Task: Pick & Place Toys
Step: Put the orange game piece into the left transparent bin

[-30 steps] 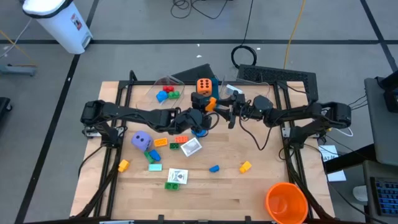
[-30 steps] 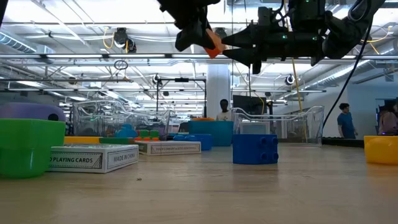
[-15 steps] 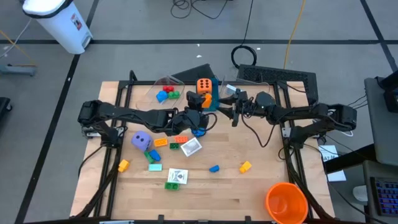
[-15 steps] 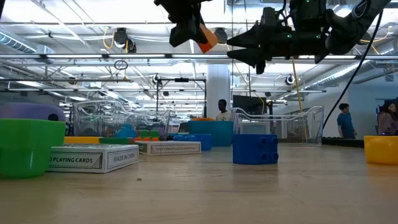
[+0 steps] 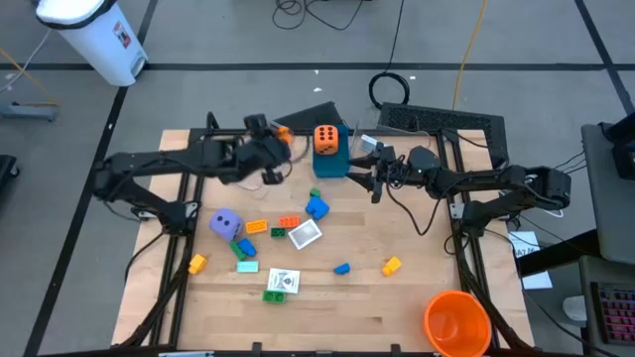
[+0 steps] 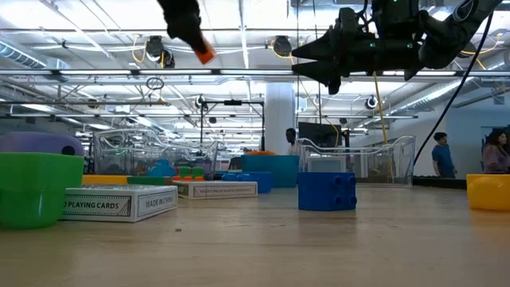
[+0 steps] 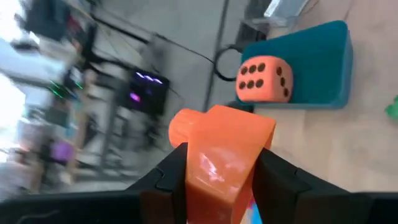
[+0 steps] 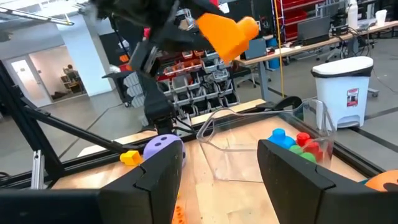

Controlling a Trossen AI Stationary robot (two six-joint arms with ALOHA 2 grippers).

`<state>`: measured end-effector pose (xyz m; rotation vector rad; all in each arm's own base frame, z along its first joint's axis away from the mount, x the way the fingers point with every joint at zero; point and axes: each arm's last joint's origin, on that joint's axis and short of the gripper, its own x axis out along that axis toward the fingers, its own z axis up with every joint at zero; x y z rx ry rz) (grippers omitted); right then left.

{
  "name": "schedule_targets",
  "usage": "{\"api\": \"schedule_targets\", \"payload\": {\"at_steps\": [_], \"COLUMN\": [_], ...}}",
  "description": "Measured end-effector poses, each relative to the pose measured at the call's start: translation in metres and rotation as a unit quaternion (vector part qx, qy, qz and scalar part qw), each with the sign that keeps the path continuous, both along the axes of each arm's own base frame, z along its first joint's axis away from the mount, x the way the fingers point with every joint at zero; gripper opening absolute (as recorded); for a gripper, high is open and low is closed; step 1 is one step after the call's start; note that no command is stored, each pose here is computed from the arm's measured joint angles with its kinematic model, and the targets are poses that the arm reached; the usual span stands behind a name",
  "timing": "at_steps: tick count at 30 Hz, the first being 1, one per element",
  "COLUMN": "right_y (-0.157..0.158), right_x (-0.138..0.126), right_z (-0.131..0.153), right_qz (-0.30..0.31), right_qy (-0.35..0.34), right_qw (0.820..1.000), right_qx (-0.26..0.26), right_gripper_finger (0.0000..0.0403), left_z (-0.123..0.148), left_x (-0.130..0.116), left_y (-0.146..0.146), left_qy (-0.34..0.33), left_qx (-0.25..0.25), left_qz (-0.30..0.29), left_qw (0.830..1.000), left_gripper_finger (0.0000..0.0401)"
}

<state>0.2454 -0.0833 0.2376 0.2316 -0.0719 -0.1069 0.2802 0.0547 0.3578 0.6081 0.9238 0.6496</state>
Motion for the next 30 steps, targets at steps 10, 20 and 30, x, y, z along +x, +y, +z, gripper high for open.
{"api": "schedule_targets", "payload": {"at_steps": [10, 20, 30], "right_y": [0.0, 0.0, 0.001], "right_x": [0.0, 0.0, -0.001], "right_z": [0.0, -0.001, 0.003], "right_qz": [0.001, 0.001, -0.001], "right_qy": [0.002, 0.003, -0.007], "right_qw": [1.0, 1.0, 0.999], "right_qx": [0.001, 0.0, -0.035], "right_gripper_finger": [0.0201, 0.0201, 0.0201], "left_z": [-0.03, -0.048, -0.035], "left_x": [-0.024, -0.014, 0.012], "left_y": [0.055, 0.065, 0.026], "left_qy": [0.036, -0.026, -0.077], "left_qx": [-0.104, -0.159, -0.11], "left_qz": [0.067, -0.029, -0.149], "left_qw": [0.992, 0.987, 0.98], "left_gripper_finger": [0.013, 0.013, 0.0137]}}
